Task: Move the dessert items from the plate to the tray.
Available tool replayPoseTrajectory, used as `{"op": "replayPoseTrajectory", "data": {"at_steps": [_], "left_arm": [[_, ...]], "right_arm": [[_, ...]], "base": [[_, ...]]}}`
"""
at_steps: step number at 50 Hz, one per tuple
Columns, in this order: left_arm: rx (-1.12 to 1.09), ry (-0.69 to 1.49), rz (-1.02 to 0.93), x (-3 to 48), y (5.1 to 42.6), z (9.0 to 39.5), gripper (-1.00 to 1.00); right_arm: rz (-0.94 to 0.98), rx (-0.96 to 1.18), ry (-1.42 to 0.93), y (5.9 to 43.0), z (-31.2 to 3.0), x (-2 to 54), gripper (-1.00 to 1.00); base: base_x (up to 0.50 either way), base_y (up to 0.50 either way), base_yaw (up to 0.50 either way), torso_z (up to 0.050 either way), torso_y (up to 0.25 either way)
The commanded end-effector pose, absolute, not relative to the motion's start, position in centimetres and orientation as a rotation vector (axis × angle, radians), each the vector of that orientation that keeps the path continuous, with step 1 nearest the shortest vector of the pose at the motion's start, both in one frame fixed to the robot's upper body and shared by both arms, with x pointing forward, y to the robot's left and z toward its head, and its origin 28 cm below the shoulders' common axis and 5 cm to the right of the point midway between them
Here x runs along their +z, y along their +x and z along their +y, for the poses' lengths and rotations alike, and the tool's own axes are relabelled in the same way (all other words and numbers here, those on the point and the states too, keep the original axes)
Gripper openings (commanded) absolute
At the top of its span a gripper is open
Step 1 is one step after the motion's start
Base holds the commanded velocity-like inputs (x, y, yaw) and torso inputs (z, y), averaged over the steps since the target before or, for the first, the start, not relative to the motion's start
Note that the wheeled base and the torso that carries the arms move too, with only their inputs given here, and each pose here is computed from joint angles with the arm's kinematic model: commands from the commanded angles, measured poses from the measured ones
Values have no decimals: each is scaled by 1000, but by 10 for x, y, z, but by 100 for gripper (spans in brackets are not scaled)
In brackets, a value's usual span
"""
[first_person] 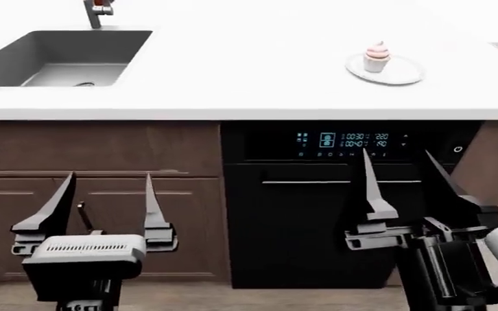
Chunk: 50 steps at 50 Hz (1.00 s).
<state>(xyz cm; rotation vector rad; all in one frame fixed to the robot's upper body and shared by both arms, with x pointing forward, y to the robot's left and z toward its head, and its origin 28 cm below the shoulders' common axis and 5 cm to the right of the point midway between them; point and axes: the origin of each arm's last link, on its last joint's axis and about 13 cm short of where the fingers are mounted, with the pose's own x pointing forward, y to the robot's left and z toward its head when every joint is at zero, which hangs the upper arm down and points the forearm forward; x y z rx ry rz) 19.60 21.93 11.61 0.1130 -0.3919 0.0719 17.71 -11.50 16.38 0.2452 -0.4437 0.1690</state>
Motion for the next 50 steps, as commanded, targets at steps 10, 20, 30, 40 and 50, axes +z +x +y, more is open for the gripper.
{"op": "replayPoseTrajectory", "data": {"at_steps": [10,20,30,40,50], "left_arm": [[32,137,-501,153,194,225,100],[1,170,-528,182,202,228,100],[-20,191,-471,189,207,234,100],[-16,169,-396,207,206,247,100],[-5,184,-398,219,205,251,100]], "right_arm": [[-397,319,128,202,-131,217,100],[-378,356,74,206,-135,228,100],[-327,394,49,212,-136,237,100],[-233,361,1,219,-138,246,100],[-186,436,-22,211,-137,255,100]], "base": [[259,-460,0,0,0],[358,-406,0,0,0],[457,-298,0,0,0],[307,-49,0,33,12],[500,-82,0,50,20]]}}
